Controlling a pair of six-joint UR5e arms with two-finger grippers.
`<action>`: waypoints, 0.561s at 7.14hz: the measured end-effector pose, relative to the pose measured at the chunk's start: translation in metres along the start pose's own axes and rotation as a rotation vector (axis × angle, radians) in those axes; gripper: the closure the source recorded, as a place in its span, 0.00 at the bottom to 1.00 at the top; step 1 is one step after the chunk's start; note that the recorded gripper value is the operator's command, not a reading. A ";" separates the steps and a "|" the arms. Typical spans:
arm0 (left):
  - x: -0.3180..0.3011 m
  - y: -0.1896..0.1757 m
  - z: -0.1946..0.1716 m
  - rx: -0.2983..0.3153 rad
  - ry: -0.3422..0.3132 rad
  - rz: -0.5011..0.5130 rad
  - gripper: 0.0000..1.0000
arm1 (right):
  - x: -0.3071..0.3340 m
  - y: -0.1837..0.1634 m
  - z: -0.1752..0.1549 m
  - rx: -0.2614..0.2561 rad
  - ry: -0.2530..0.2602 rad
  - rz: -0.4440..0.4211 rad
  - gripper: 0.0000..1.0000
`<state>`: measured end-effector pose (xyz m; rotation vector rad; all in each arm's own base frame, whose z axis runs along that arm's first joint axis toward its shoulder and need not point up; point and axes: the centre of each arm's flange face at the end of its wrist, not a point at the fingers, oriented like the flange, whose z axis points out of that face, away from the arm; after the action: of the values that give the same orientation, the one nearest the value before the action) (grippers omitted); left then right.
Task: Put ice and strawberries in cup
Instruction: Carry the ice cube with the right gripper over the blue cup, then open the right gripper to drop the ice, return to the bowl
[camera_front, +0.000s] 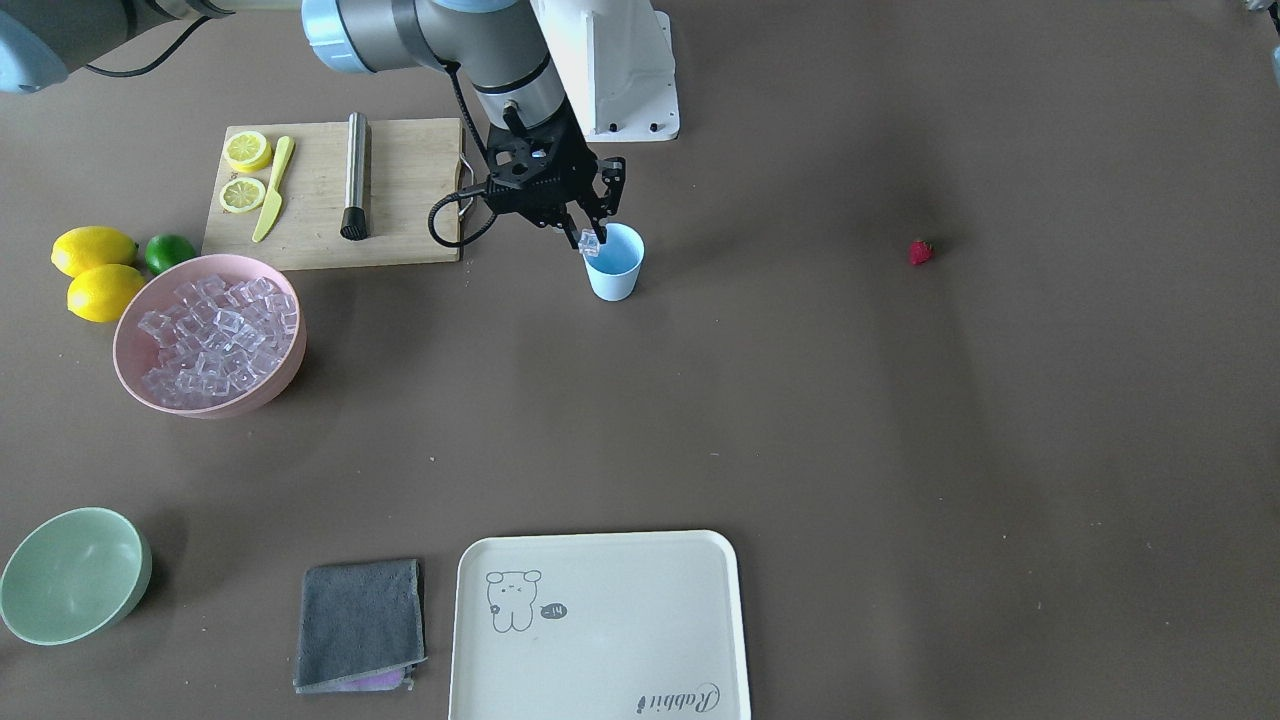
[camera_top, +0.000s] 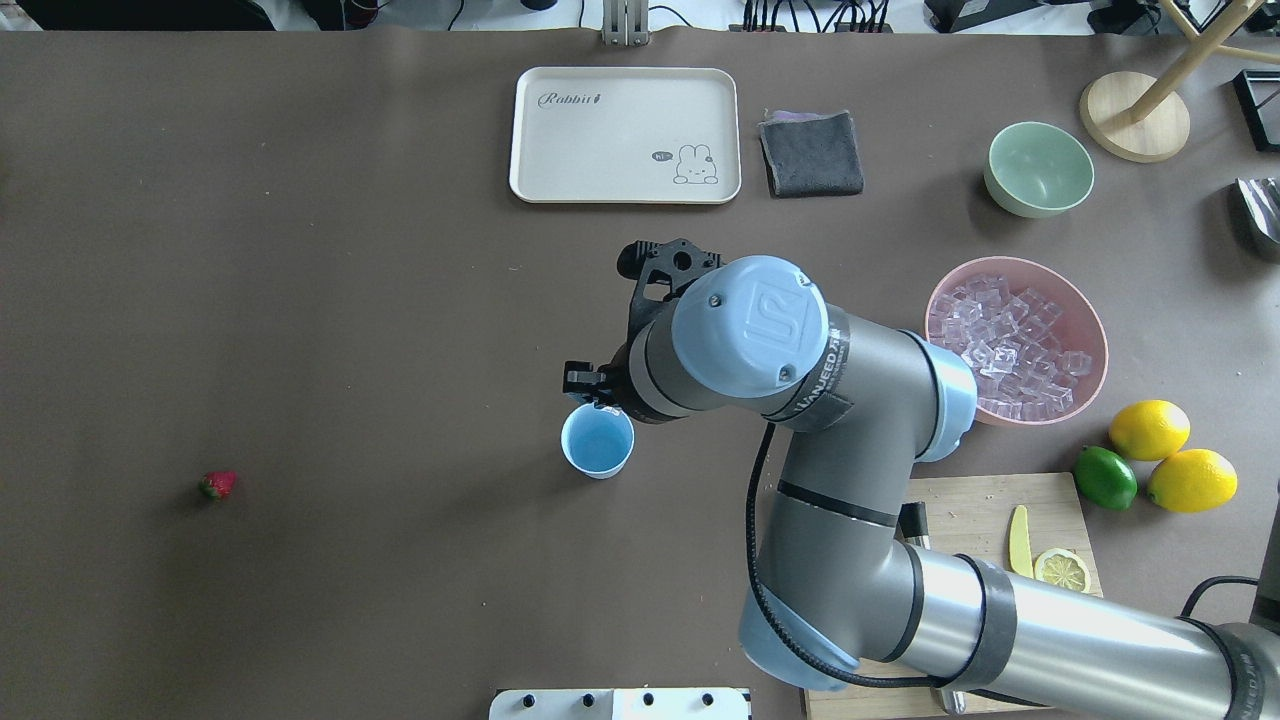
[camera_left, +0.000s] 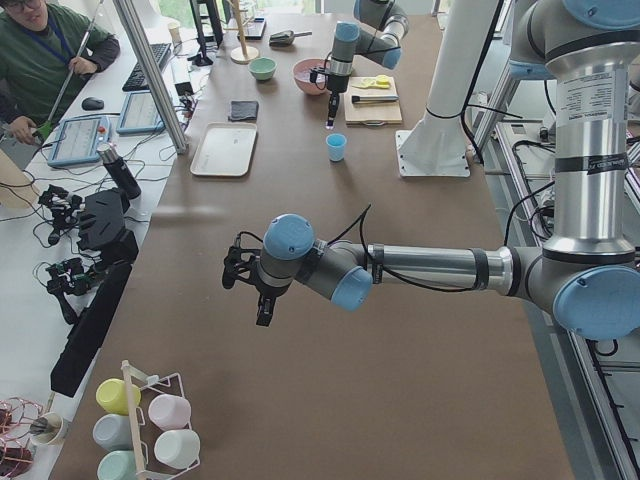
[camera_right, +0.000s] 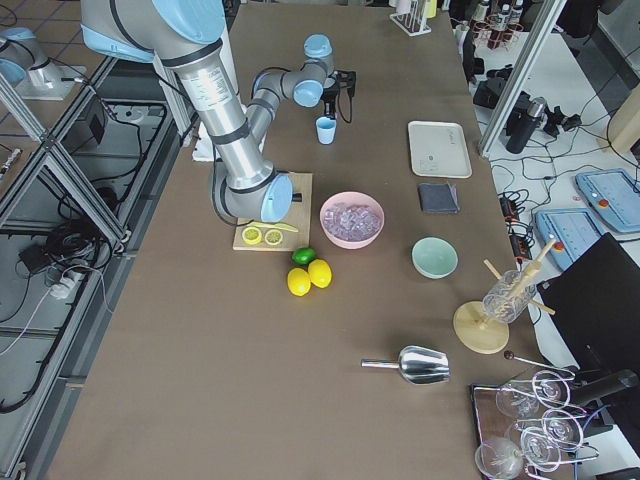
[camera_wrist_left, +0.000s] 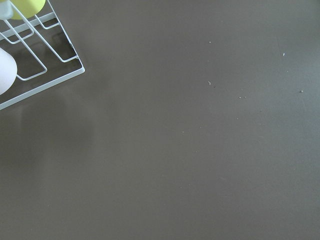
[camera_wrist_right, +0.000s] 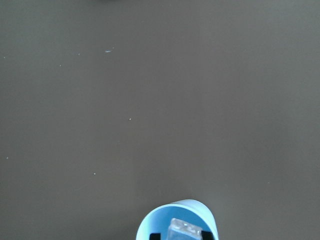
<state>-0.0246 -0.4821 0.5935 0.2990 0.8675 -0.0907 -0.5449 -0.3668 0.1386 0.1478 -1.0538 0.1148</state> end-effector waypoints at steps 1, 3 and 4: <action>0.000 -0.001 0.000 0.000 0.000 0.000 0.02 | -0.009 0.008 0.009 -0.001 0.006 -0.003 1.00; 0.000 -0.002 0.001 0.000 0.000 0.000 0.02 | -0.007 0.014 0.028 -0.011 0.035 -0.005 0.01; 0.000 -0.002 0.001 0.000 0.000 0.000 0.02 | -0.007 0.016 0.032 -0.014 0.041 -0.005 0.00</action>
<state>-0.0244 -0.4841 0.5935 0.2992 0.8673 -0.0907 -0.5783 -0.3569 0.1486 0.1347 -1.0134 0.1056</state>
